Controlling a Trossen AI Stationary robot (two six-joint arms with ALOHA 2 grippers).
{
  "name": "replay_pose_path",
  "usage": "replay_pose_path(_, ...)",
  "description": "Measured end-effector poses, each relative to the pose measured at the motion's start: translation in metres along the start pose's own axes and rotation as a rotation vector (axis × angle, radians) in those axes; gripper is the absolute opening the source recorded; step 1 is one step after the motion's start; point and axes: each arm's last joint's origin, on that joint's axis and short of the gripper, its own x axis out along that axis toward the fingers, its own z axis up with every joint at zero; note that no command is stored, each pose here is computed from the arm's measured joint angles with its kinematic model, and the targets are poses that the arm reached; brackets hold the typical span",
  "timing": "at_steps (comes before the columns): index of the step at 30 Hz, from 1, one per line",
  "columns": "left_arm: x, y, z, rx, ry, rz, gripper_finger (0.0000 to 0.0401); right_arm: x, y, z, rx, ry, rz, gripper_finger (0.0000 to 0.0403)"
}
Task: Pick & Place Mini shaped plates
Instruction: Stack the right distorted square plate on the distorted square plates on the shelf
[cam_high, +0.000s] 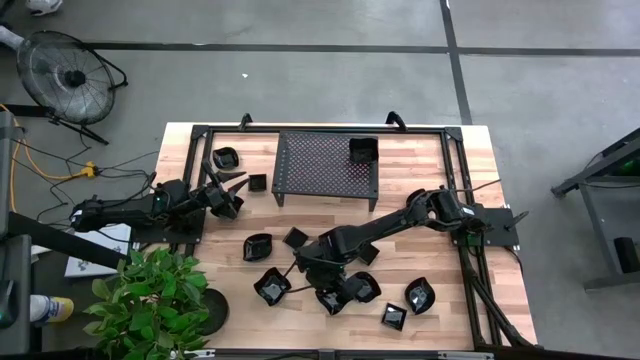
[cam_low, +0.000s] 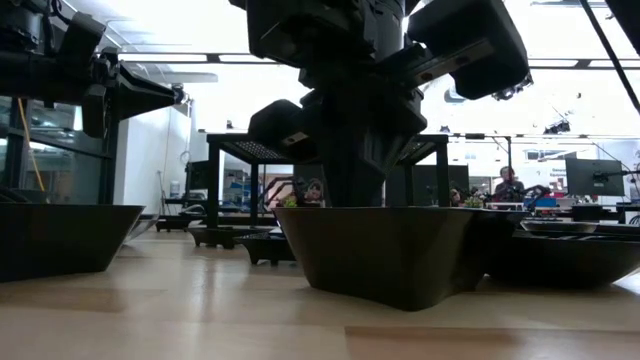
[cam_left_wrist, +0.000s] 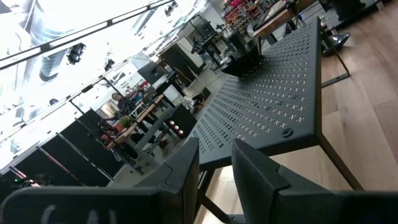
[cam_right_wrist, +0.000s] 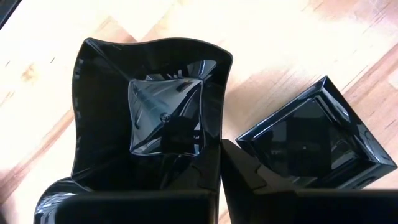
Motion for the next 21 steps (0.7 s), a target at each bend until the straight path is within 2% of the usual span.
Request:
replay_pose_path(11,0.0,0.0,0.0,0.0,0.0,0.0,0.0092,-0.001,0.001,-0.001,0.035,0.006,0.014,0.0001)
replay_pose_path(17,0.0,0.0,0.0,0.0,0.0,0.0,0.0092,-0.015,0.004,-0.002,0.038,0.031,-0.033,0.0)
replay_pose_path(21,0.0,0.0,0.0,0.0,0.0,0.0,0.0092,-0.026,0.002,-0.003,0.1,0.017,-0.041,0.0)
